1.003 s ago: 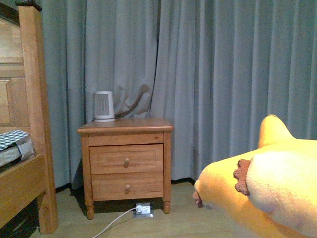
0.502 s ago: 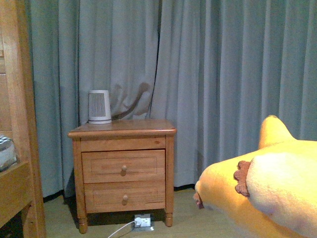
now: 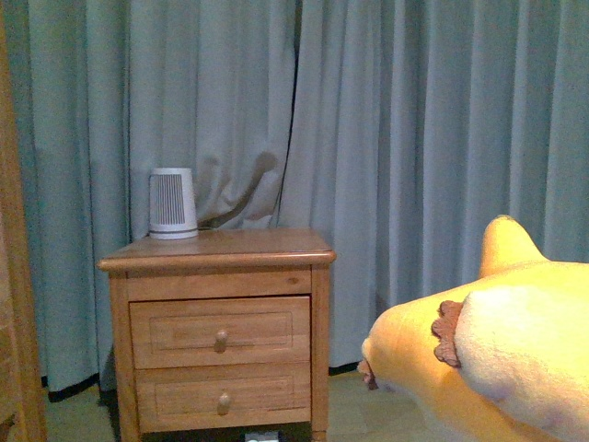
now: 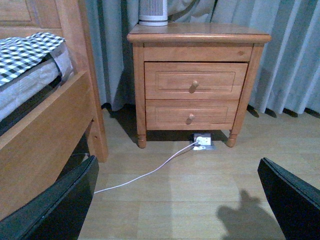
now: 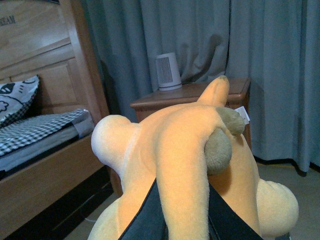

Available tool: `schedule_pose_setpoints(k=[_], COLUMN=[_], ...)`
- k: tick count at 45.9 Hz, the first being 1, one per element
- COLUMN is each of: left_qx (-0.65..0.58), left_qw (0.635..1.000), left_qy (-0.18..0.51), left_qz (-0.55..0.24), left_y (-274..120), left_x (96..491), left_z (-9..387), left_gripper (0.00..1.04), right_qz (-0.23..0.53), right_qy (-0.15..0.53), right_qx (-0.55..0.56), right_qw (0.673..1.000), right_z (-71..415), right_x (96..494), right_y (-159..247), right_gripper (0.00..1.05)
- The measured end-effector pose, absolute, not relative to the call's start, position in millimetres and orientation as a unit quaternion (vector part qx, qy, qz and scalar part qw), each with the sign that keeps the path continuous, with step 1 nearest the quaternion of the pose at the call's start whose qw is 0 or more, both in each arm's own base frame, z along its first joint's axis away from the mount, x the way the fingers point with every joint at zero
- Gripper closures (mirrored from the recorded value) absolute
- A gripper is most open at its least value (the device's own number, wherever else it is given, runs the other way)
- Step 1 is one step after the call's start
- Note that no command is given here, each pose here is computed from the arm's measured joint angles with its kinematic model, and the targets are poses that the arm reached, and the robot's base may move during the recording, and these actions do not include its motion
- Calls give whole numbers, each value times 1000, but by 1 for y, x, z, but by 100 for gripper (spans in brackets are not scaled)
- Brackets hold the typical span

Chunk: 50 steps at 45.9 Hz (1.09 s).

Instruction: Put away toys

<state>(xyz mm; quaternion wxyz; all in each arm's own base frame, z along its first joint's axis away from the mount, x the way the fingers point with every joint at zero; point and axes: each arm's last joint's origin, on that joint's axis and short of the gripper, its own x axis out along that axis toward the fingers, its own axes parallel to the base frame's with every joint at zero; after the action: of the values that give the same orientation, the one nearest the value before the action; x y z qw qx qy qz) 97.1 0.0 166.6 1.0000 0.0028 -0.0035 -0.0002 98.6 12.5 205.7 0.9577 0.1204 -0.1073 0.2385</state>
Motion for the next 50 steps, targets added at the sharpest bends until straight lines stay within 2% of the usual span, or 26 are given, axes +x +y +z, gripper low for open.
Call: schedule_pose_setpoints(k=[50], left_qx=[2], left_qw=[1000], left_qy=[-4], left_qz=[0], left_y=[0], left_x=[97], left_z=[167], left_gripper=[6], right_qz=[239], right_qy=[-106], right_qx=[120], right_qw=[958], right_z=[206], right_x=[99], right_y=[13], right_gripper=[97])
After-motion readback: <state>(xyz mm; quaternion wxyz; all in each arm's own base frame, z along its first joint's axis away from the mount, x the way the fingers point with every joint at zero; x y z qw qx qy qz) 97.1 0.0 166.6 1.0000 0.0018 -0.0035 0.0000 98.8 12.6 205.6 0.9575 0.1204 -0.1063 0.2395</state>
